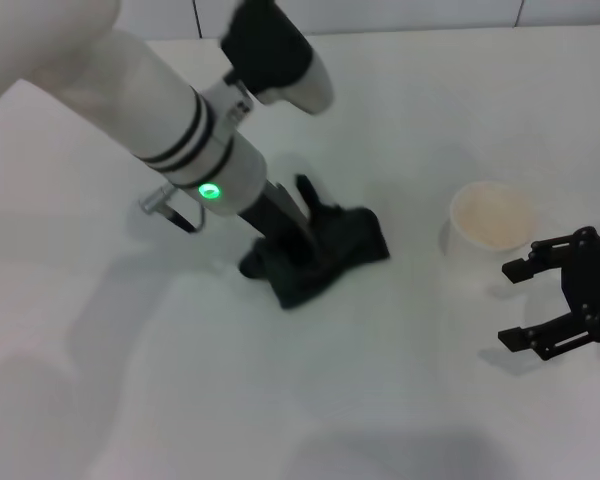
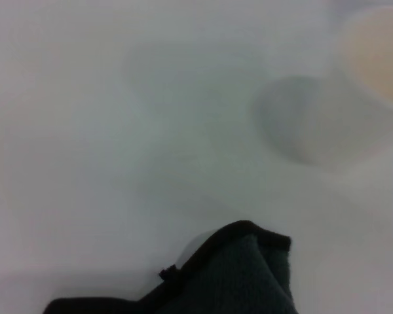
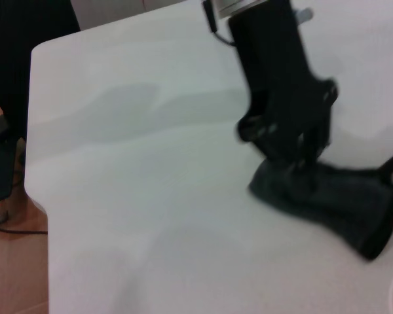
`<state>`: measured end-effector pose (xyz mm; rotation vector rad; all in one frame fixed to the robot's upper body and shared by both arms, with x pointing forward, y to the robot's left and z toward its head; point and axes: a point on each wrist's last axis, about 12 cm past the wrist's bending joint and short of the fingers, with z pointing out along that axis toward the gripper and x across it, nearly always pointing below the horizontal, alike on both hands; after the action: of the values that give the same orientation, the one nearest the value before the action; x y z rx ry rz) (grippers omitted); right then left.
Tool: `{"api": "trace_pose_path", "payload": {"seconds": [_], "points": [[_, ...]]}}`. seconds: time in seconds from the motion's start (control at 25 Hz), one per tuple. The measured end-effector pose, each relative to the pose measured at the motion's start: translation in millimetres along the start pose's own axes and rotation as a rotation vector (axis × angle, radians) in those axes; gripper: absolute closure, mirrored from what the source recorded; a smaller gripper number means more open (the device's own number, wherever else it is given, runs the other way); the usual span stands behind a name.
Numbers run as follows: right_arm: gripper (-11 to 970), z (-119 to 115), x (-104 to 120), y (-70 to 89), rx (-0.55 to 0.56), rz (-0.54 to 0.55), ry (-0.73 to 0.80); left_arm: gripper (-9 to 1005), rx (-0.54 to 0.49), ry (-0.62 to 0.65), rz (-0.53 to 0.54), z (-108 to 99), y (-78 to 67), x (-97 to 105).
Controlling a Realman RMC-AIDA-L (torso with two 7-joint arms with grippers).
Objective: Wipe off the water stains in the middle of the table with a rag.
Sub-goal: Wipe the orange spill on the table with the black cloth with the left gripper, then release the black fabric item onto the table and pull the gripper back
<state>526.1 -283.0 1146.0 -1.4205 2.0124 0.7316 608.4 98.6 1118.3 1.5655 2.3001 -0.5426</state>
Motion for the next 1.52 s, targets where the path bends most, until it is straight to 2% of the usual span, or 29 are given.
{"api": "trace_pose_path", "payload": {"seconds": [0.12, 0.36, 0.44, 0.76, 0.96, 1.16, 1.52], "points": [[116, -2, 0, -0.9, 0.007, -0.002, 0.005, 913, 0.067, 0.019, 0.054, 2, -11.5, -2], [116, -6, -1, -2.3, 0.02, -0.009, 0.007, 913, 0.119, 0.038, 0.082, 3, -21.2, 0], [116, -7, -2, -3.4, 0.023, -0.011, 0.01, 913, 0.104, 0.024, 0.063, 2, -18.6, 2], [116, -7, -1, -1.9, 0.014, -0.006, 0.012, 913, -0.023, -0.024, -0.058, -13, 11.9, 17], [116, -8, -2, -0.7, 0.013, 0.007, 0.015, 914, -0.082, -0.054, -0.111, -26, 22.9, 36], [116, -6, -6, -0.6, 0.008, 0.006, 0.011, 914, -0.076, -0.078, -0.114, -39, 15.6, 58], [115, -6, -9, -2.0, 0.013, 0.007, 0.003, 821, -0.056, -0.097, -0.12, -49, 5.0, 84]]}}
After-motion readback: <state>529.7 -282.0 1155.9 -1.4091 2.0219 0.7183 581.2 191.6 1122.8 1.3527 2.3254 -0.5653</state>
